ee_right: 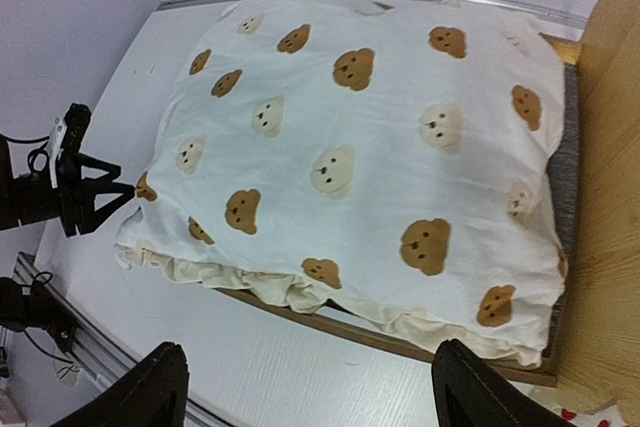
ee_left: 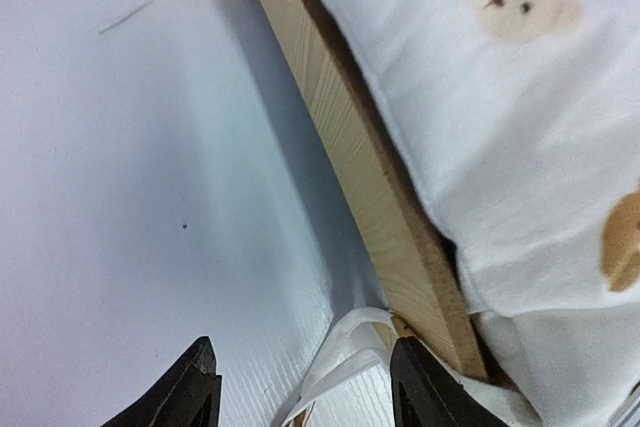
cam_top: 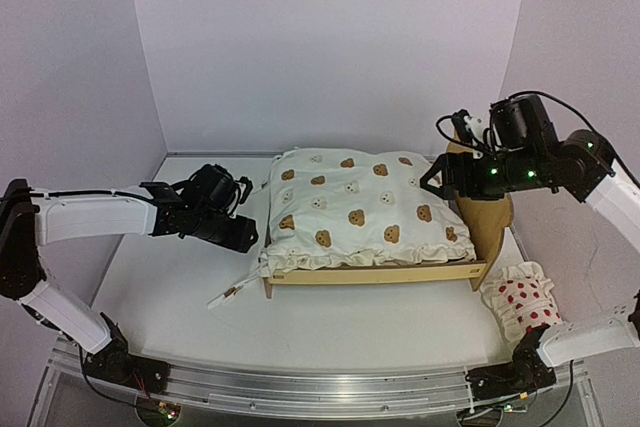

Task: Set up the pet bed

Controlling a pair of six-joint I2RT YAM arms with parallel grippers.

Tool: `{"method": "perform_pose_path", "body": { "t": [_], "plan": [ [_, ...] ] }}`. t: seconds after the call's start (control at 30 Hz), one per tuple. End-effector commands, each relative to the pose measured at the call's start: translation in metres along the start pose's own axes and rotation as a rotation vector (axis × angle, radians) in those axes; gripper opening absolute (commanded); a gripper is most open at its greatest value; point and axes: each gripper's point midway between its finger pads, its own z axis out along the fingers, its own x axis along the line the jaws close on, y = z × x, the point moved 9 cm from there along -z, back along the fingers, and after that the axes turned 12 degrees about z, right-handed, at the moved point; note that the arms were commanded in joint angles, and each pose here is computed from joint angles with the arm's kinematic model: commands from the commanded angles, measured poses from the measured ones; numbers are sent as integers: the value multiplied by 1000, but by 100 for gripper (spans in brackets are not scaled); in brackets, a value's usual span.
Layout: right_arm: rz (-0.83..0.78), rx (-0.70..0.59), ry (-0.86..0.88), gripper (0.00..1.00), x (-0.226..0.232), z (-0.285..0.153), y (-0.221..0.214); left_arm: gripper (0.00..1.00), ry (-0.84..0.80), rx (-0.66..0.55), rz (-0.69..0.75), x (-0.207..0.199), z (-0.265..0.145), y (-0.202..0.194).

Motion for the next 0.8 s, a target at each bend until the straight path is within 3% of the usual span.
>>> {"method": "perform_pose_path", "body": {
  "t": [0.0,0.2,0.43,0.63,0.67,0.77],
  "plan": [
    [14,125,155,85,35,33,-12,60,-59,-144,114,-6,-43,32],
    [-66,192,168,86,66,65,-26,60,-164,-158,268,-47,-59,32],
    [-68,215,163,88,65,78,-35,53,-141,-61,371,-86,-45,19],
    [-63,221,151,89,58,78,-41,51,-64,8,378,-92,-25,15],
    [-63,222,150,89,58,78,-42,50,-54,10,378,-92,-23,16],
    [-62,226,147,89,55,79,-44,29,-55,-7,377,-95,-23,22]
  ]
}}
